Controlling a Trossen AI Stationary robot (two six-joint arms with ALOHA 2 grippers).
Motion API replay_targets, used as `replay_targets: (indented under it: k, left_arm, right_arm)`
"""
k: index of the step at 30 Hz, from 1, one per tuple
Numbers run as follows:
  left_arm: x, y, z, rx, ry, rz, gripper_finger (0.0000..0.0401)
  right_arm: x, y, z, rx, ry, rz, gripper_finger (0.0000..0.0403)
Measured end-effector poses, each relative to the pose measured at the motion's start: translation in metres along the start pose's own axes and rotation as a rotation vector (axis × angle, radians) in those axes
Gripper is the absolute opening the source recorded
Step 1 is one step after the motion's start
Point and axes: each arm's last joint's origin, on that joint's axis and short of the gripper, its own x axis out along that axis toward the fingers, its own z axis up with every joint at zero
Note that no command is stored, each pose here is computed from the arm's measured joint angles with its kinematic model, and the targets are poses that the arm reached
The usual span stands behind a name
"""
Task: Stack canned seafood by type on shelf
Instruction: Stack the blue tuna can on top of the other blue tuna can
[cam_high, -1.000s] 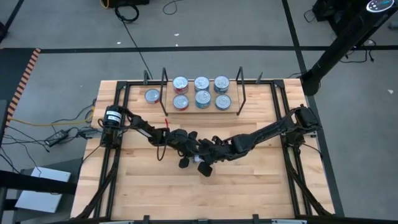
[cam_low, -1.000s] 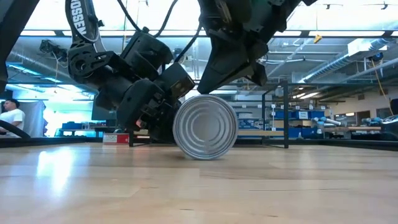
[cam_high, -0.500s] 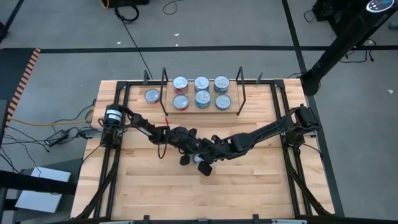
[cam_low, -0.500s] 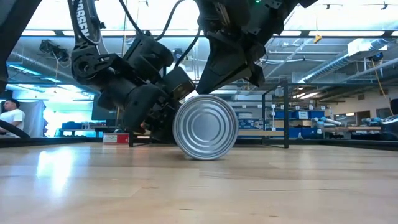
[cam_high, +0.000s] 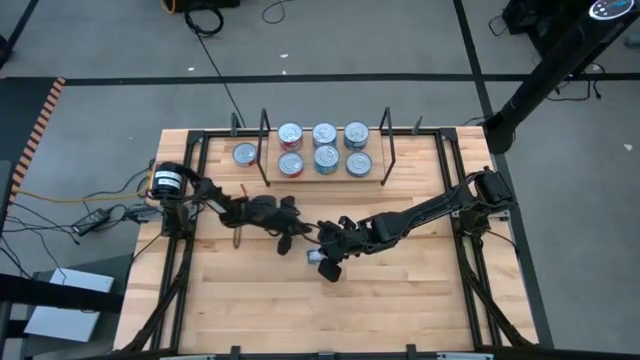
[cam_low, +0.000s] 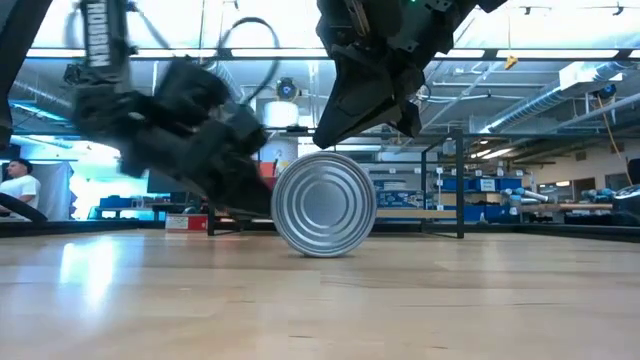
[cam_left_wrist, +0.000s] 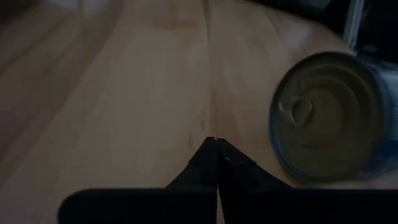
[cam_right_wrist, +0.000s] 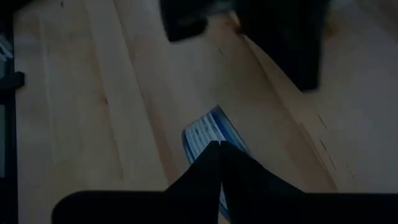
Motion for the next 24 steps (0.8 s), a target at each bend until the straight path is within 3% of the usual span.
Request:
replay_targets:
  k: [7,17,24]
  left_arm:
    - [-0.031,-0.014,-0.021,-0.102,-0.057,-0.023,0.0001]
    - [-0.033,-0.023,-0.026,-0.115,-0.063,0.008,0.0001]
    - [-0.033,-0.023,-0.027,-0.115,-0.057,0.016,0.0001]
  right_arm:
    - [-0.011,0.003,0.006,-0.071,0.015,0.079,0.0056]
    - [-0.032,0.017,0.023,-0.261,0.061,0.097,0.0205]
    - [-0.023,0.011,0.026,-0.285,0.051,0.064,0.0281]
